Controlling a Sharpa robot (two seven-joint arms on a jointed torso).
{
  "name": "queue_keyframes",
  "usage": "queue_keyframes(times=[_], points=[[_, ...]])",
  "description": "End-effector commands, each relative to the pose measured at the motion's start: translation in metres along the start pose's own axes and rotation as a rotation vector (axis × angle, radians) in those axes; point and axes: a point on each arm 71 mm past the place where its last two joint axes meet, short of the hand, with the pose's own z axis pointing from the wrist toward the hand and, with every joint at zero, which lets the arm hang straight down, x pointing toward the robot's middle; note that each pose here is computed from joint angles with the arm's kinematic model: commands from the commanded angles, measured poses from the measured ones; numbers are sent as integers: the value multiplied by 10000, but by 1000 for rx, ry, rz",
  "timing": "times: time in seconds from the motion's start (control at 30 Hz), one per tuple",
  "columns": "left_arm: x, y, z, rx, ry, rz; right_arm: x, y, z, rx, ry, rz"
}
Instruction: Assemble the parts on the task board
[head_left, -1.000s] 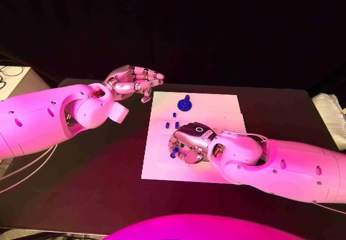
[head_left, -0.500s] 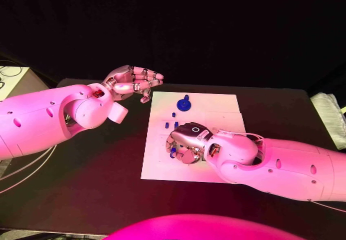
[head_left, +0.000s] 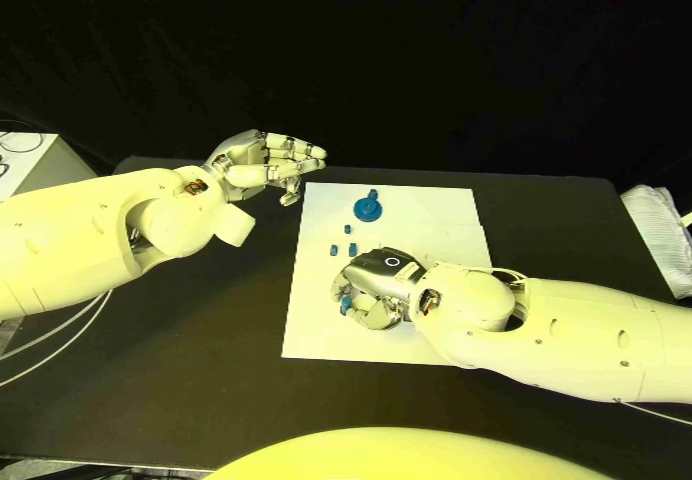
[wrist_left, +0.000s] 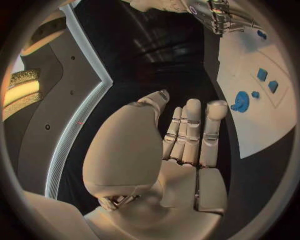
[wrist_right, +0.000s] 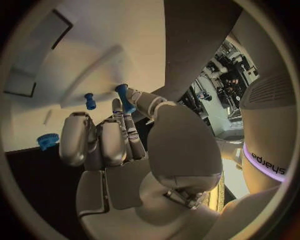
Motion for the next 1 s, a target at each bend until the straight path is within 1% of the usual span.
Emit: queue_keyframes(times=[0.03,0.23,0.6,0.67,0.73,0.83,0.87,0.9,0.97,1.0], points=[[17,-6,1,5,15,-11,-19,15,-15,-16,-29,5],[14,-4,1,2,15,-11,-38,13,-44,-18,-56,21],[4,-1,-2,-1,13,-10,-66,26,-106,-24,-83,50],[4,-1,-1,-1,13,-10,-75,11,-131,-20,-91,56],[2,0,0,-1,13,-10,-100,-20,-176,-12,-112,72],[-6,2,0,0,11,-10,-191,-112,-279,13,-162,125],[-12,3,0,0,9,-9,-253,-178,-338,34,-190,166],[-15,4,-1,1,8,-9,-281,-212,-366,45,-201,187],[-23,5,-3,2,5,-8,-347,-319,-450,90,-216,252],[-29,6,-6,3,2,-7,-384,-394,-507,124,-219,297]])
